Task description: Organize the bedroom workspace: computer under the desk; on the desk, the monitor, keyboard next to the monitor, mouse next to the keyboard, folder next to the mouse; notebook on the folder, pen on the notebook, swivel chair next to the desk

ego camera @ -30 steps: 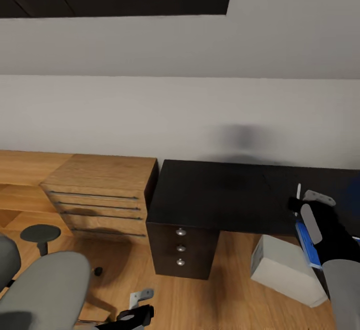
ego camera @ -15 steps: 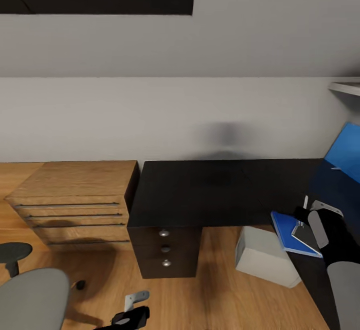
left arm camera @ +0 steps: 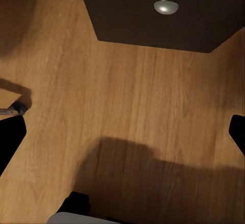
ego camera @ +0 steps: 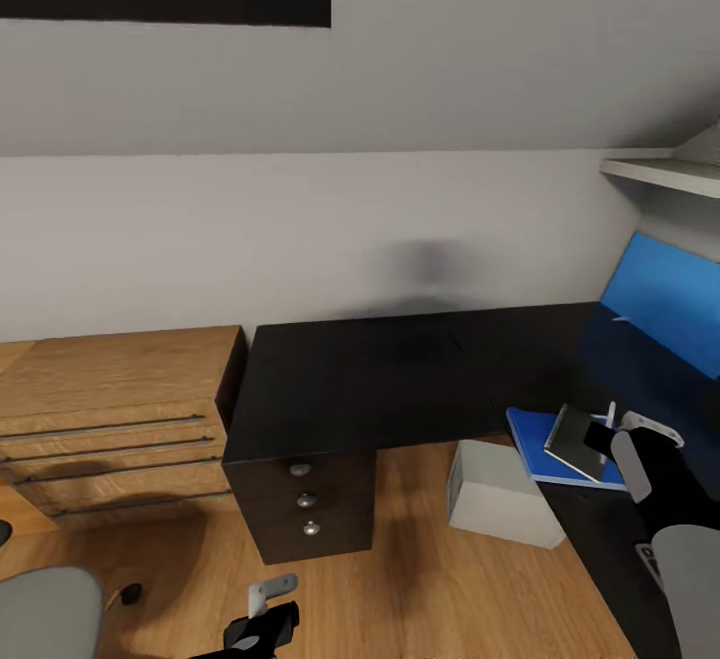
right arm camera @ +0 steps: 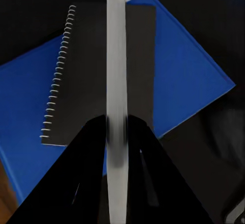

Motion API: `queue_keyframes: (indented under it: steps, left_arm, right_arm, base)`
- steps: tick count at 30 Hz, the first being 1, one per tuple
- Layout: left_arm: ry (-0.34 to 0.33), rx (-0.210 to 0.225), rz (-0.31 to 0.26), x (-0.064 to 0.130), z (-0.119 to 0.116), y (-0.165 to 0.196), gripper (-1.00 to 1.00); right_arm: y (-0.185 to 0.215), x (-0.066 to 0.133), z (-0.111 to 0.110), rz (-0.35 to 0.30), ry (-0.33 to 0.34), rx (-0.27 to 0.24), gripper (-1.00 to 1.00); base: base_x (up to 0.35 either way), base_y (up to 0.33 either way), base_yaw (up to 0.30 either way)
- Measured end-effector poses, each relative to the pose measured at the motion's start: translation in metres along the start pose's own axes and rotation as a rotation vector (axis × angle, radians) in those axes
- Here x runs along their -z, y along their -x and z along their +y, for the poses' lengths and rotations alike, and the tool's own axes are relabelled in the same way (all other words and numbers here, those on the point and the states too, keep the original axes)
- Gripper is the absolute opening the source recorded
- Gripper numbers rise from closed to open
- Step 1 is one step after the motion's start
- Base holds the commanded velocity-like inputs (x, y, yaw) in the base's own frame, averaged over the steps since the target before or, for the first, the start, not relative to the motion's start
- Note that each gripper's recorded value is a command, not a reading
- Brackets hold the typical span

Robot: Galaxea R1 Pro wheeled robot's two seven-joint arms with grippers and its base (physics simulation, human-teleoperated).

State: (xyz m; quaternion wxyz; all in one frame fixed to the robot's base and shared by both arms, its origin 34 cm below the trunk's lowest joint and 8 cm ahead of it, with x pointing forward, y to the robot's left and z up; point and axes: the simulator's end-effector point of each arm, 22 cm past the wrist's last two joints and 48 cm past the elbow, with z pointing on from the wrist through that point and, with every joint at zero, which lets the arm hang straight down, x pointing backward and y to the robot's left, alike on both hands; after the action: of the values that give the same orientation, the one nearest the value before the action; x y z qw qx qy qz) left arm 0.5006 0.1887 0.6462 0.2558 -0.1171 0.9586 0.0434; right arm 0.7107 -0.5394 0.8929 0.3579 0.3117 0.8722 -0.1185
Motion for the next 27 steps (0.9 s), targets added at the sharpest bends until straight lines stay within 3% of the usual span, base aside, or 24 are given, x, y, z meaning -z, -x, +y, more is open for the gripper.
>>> queue_keyframes:
  steps: [5, 9, 20, 27]
  left_arm:
    - [-0.002, 0.0, 0.001, 0.0, -0.001, 0.0, 1.0]
    - [-0.003, -0.001, 0.002, 0.0, -0.001, -0.001, 1.0]
    - [-0.002, -0.004, 0.015, 0.001, 0.001, -0.008, 1.0]
    - [-0.001, -0.005, 0.02, 0.001, 0.001, -0.012, 1.0]
  right_arm:
    - [-0.002, 0.002, 0.014, -0.004, 0.015, 0.05, -1.0]
    - [-0.002, 0.002, 0.017, -0.006, 0.017, 0.063, -1.0]
    - [-0.006, -0.003, 0.012, -0.022, 0.005, 0.058, -1.0]
    - [-0.032, -0.016, -0.001, 0.021, -0.026, 0.061, -1.0]
  base:
    - [0.0, 0.0, -0.009]
    - [0.0, 0.0, -0.001]
    - [0.192, 0.0, 0.0]
    - [0.224, 0.0, 0.0]
